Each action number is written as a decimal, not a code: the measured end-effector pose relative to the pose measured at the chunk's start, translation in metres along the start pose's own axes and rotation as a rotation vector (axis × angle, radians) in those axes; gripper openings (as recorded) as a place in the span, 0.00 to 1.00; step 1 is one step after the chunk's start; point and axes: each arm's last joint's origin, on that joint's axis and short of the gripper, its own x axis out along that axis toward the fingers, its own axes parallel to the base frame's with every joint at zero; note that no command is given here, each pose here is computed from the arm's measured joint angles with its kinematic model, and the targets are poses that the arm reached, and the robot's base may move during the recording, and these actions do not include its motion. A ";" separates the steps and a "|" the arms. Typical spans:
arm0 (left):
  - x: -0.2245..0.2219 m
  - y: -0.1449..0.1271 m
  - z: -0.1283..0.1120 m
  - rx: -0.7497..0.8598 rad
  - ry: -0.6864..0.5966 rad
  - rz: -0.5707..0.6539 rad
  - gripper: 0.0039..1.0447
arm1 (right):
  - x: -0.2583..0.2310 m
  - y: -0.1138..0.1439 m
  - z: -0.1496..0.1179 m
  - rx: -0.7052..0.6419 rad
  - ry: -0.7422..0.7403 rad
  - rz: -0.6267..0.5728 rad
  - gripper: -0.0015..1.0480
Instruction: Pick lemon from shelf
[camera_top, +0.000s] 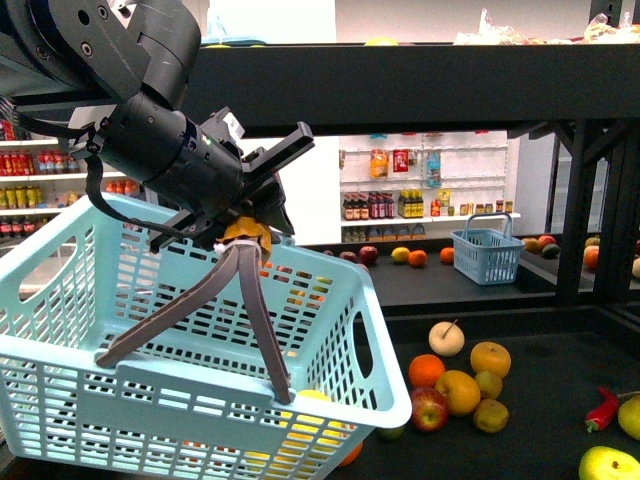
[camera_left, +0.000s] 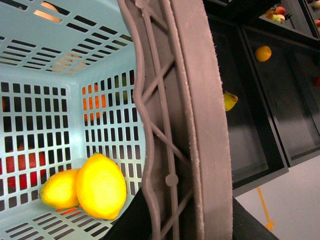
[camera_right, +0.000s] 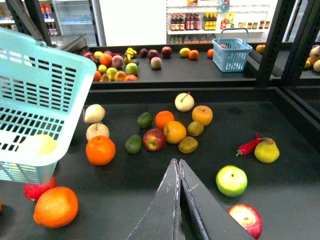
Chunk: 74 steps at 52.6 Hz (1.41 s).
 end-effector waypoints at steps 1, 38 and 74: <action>0.000 0.000 0.000 0.000 0.000 0.000 0.15 | -0.002 0.000 -0.001 0.000 0.000 0.000 0.02; 0.000 0.000 0.000 0.000 0.001 -0.001 0.15 | -0.045 0.000 -0.026 0.000 -0.015 -0.002 0.02; 0.000 0.000 0.000 0.000 0.000 0.000 0.15 | -0.064 0.000 -0.024 0.000 -0.023 -0.003 0.02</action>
